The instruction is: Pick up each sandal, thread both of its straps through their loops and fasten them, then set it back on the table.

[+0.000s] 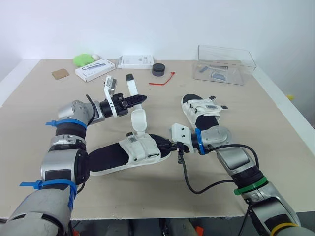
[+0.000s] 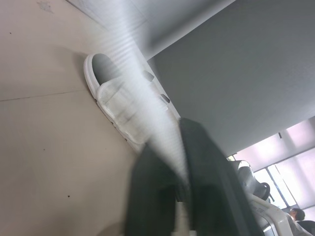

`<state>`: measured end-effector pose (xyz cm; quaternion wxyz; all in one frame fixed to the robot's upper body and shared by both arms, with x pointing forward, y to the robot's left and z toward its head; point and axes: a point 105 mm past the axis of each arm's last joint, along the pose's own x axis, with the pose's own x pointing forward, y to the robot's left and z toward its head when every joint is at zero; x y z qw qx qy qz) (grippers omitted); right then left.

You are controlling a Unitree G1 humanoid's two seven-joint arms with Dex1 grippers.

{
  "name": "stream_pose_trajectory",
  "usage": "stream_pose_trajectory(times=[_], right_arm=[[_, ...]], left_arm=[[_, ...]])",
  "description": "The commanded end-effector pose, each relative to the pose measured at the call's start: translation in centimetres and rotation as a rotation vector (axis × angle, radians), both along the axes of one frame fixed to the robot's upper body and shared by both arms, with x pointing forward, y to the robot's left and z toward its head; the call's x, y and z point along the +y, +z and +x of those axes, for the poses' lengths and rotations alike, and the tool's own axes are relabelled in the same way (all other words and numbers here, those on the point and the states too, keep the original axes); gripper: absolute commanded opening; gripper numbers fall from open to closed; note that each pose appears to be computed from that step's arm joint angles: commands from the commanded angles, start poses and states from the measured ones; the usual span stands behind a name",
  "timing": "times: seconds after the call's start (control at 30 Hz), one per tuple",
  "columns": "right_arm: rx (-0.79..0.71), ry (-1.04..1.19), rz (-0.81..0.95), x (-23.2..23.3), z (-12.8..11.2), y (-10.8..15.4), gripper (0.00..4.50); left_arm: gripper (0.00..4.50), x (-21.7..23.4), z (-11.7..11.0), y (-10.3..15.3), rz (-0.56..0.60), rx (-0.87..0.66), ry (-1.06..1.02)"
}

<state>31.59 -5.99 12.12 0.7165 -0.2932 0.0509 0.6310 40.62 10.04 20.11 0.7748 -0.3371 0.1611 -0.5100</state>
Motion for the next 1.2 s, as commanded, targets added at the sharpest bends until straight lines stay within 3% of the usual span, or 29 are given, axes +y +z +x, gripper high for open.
stream_pose_trajectory(times=[0.03, 0.17, 0.3, 0.53, 0.77, 0.9, 1.07, 1.17, 1.2], right_arm=[[-0.002, -0.002, -0.011, -0.2, 0.0, 0.0, 0.00], [-0.003, -0.005, -0.018, -0.5, 0.0, 0.0, 0.00], [0.000, -0.006, -0.029, -0.7, -0.1, -0.1, 0.00], [0.001, -0.006, -0.029, -0.6, -0.1, -0.2, 0.00], [0.000, -0.003, -0.033, -0.6, 0.0, -0.2, 0.00], [-0.001, -0.001, -0.033, -0.6, 0.0, -0.2, 0.00], [-0.001, -0.003, -0.033, -0.6, 0.1, -0.2, 0.00], [0.000, -0.006, -0.032, -0.6, 0.1, -0.2, 0.00], [0.000, -0.007, -0.031, -0.6, 0.1, -0.2, 0.00]], left_arm=[[0.04, 0.0, 0.3, 1.7, 0.079, -0.166, 0.022], [0.04, -1.5, -1.2, 2.9, 0.228, -0.434, -0.046], [0.04, -3.2, -5.0, 3.4, 0.359, -0.723, -0.171], [0.04, -3.2, -10.3, -0.9, 0.666, -1.131, -0.400], [0.04, -3.5, -11.6, -1.7, 0.795, -1.464, -0.510], [0.04, -3.6, -11.8, -2.4, 0.842, -1.548, -0.586], [1.63, -3.9, -11.8, -1.9, 0.836, -1.572, -0.615], [3.14, -4.1, -11.9, -1.1, 0.800, -1.561, -0.595], [3.14, -4.1, -12.1, -0.8, 0.787, -1.551, -0.591]])
